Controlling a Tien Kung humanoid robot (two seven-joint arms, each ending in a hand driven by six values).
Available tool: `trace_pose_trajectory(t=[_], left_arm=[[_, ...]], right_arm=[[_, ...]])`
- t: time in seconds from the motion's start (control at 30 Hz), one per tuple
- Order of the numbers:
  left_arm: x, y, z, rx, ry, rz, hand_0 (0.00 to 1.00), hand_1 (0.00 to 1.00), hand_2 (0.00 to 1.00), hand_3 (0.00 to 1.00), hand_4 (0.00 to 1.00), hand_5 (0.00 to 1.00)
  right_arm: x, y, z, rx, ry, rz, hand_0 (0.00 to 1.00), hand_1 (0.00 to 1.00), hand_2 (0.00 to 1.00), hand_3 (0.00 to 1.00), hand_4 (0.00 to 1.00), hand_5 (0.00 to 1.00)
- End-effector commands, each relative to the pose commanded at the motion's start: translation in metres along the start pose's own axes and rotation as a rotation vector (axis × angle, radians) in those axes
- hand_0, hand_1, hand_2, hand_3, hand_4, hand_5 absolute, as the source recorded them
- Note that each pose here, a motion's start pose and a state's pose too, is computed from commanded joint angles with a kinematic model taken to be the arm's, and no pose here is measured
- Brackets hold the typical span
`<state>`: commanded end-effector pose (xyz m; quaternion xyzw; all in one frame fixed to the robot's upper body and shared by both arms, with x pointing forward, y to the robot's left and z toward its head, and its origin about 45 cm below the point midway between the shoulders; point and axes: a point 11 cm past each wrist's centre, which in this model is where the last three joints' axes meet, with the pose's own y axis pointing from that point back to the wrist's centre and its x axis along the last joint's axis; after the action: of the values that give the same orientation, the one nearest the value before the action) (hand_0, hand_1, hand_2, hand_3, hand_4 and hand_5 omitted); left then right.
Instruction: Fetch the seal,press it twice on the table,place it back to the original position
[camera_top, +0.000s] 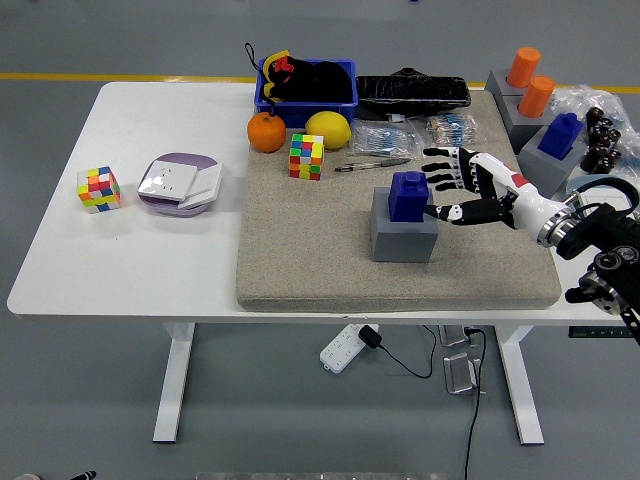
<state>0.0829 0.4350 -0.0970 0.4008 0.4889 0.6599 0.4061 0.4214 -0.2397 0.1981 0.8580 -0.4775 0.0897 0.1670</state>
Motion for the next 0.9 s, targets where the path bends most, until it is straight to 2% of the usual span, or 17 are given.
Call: trace_pose_trajectory(t=[0.57,0.6,0.77,0.8,0.9], left_arm=[[-0.002,0.0,0.003,-0.006,-0.003,-0.006,0.822,0.812,0.785,0.821,0.738,0.421],[-0.002,0.0,0.003,-0.006,-0.003,-0.005,0.823,0.812,0.785,0.821,0.739,0.421],[-0.001,0.0,0.003,-0.004,-0.004,-0.005,0.823,0.812,0.785,0.821,0.739,0.421],[-0.002,0.0,0.003,-0.004,-0.004,-0.005,0.822,0.811,0.785,0.821,0.74,0.421],[-0.002,0.0,0.003,-0.004,-0.005,-0.007,0.822,0.811,0.785,0.821,0.74,0.421]], right_arm=[[-0.006,-0.017,0.002,-0.03,0.056,-0.03,0.829,0.808,0.817,0.853,0.843,0.002],[-0.005,-0.018,0.001,-0.028,0.062,-0.026,0.811,0.788,0.795,0.826,0.84,0.002],[-0.002,-0.02,-0.002,-0.018,0.087,-0.014,0.811,0.788,0.795,0.826,0.84,0.002],[-0.002,-0.021,-0.002,-0.017,0.092,-0.013,0.801,0.739,0.744,0.782,0.814,0.002],[-0.002,-0.022,-0.003,-0.016,0.101,-0.013,0.801,0.739,0.744,0.782,0.814,0.002]])
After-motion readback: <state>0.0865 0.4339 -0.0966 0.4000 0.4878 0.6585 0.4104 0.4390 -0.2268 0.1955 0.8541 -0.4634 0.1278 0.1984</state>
